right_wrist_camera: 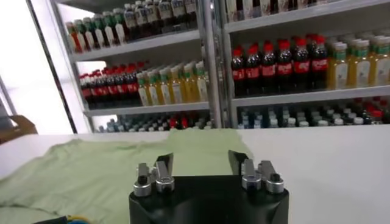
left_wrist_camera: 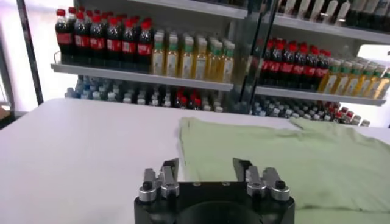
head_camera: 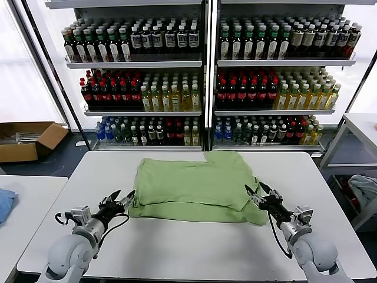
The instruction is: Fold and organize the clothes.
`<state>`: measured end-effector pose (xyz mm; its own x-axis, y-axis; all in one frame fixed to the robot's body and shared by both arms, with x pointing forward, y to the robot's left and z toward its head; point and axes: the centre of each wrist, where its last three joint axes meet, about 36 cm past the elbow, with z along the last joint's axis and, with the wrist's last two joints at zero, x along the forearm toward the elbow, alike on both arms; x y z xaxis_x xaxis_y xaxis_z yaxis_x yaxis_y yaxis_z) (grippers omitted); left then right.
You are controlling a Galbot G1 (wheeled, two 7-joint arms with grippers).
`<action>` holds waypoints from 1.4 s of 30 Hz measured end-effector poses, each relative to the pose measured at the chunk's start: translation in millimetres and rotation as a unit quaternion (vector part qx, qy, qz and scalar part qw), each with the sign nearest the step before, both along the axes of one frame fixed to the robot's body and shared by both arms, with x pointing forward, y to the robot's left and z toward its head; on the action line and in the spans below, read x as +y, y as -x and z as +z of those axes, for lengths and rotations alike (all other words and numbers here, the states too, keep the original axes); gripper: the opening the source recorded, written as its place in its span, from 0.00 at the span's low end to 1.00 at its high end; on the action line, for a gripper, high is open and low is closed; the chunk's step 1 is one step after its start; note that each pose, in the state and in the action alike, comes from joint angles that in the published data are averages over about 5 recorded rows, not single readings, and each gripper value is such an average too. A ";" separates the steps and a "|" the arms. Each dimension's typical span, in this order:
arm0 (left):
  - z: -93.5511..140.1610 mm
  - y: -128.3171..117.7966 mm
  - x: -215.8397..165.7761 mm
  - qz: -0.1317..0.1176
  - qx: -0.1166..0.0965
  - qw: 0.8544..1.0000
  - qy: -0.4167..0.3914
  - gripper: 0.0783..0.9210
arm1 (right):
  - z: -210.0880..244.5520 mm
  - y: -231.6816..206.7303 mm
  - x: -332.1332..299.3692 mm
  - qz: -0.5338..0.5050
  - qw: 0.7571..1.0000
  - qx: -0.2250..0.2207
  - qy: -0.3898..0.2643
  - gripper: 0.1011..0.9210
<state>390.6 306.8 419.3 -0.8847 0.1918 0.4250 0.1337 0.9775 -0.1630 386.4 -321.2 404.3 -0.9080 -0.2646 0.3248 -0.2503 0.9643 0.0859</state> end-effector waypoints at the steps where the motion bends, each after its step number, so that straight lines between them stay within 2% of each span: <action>1: -1.8 1.4 -1.0 0.000 0.003 1.000 0.000 0.78 | -2.1 3.9 0.8 -0.002 1.000 0.007 0.005 0.87; 6: -9.8 4.7 -7.2 -0.002 0.014 1.000 0.001 0.87 | -11.1 17.8 3.6 -0.004 0.999 0.037 0.022 0.87; 12: -18.7 4.3 -11.3 -0.005 0.029 1.000 0.004 0.87 | -17.1 24.0 7.9 -0.005 0.998 0.058 0.034 0.69; 15: -22.8 3.5 -12.1 -0.003 0.038 0.999 0.003 0.80 | -19.4 26.2 10.0 -0.004 0.997 0.066 0.037 0.58; 22: -31.2 6.7 -17.4 -0.009 0.055 0.998 0.006 0.56 | -22.6 29.2 9.7 -0.008 0.996 0.074 0.040 0.33; 29: -34.3 9.0 -20.8 -0.015 0.060 0.998 0.008 0.32 | -19.7 31.2 7.5 -0.007 0.997 0.068 0.038 0.09; 32: -34.4 11.1 -19.5 -0.016 0.062 0.998 0.006 0.22 | -18.4 33.7 7.3 -0.004 0.997 0.066 0.037 0.06; 37: -31.8 18.0 -15.7 -0.017 0.066 0.998 -0.001 0.06 | -15.2 42.2 9.1 0.003 0.997 0.063 0.037 0.06; 42: -26.4 31.3 -9.7 -0.015 0.069 0.997 -0.009 0.02 | -9.0 58.1 13.9 0.011 0.998 0.060 0.035 0.06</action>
